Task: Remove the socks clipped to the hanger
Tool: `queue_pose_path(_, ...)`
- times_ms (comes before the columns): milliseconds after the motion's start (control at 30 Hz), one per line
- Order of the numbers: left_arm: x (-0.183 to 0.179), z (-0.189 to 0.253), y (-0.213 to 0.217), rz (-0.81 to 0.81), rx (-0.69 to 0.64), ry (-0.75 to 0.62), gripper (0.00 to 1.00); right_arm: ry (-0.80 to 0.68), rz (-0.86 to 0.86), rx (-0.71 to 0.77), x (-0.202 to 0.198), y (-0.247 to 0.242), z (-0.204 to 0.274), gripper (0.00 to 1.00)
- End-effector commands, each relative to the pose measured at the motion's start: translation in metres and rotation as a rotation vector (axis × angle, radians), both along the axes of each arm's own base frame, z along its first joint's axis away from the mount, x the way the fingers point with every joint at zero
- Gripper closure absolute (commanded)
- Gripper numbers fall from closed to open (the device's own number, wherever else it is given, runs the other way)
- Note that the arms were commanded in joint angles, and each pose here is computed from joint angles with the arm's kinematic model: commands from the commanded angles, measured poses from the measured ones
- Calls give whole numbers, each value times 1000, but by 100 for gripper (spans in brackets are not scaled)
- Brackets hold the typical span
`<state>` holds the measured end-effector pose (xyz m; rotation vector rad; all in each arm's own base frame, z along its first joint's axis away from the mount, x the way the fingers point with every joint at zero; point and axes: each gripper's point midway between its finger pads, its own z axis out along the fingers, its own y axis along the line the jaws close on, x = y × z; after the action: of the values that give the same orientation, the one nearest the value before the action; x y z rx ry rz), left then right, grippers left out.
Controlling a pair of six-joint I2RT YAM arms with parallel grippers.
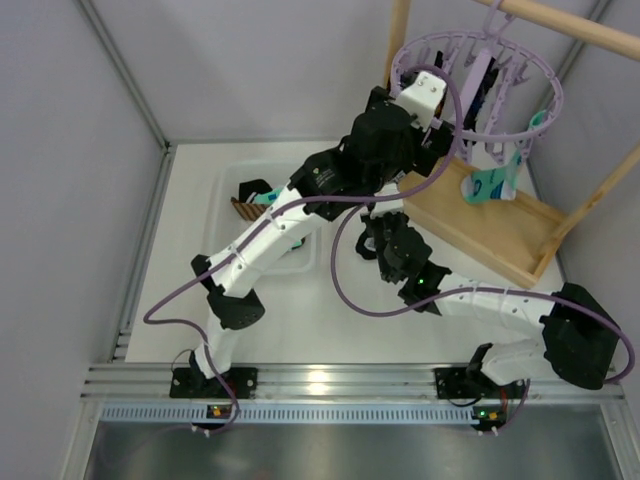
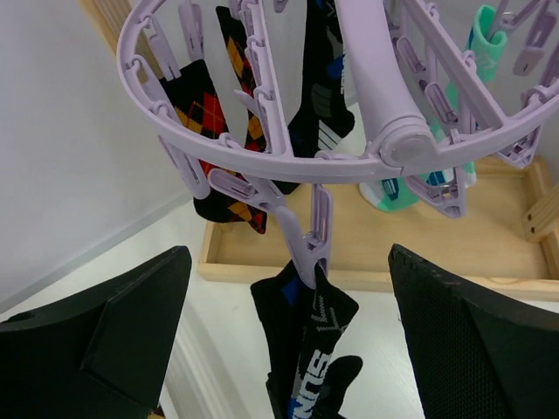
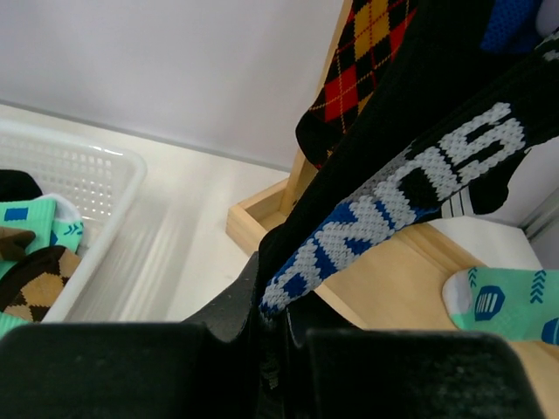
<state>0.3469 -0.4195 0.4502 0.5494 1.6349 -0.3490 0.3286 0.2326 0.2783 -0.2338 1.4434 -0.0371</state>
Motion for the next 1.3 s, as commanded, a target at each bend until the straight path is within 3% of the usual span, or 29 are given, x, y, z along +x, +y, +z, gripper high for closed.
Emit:
queue_pose_path(0, 10, 14, 1, 68, 18, -94, 3, -31, 67, -31, -4, 23, 13, 100)
queue_pose_path(367, 34, -11, -7, 214, 122, -161, 13, -31, 90, -79, -4, 35, 10, 100)
queue_pose_path(633, 45, -8, -6, 260, 102, -191, 37, -26, 132, -89, -11, 47, 6, 100)
queue_pose_path(933, 58, -23, -10, 233, 93, -164, 38, -27, 159, -97, -18, 50, 1, 100)
queue_pose_path(1267, 51, -27, -20, 173, 35, -120, 25, -32, 161, -89, -18, 51, 6, 100)
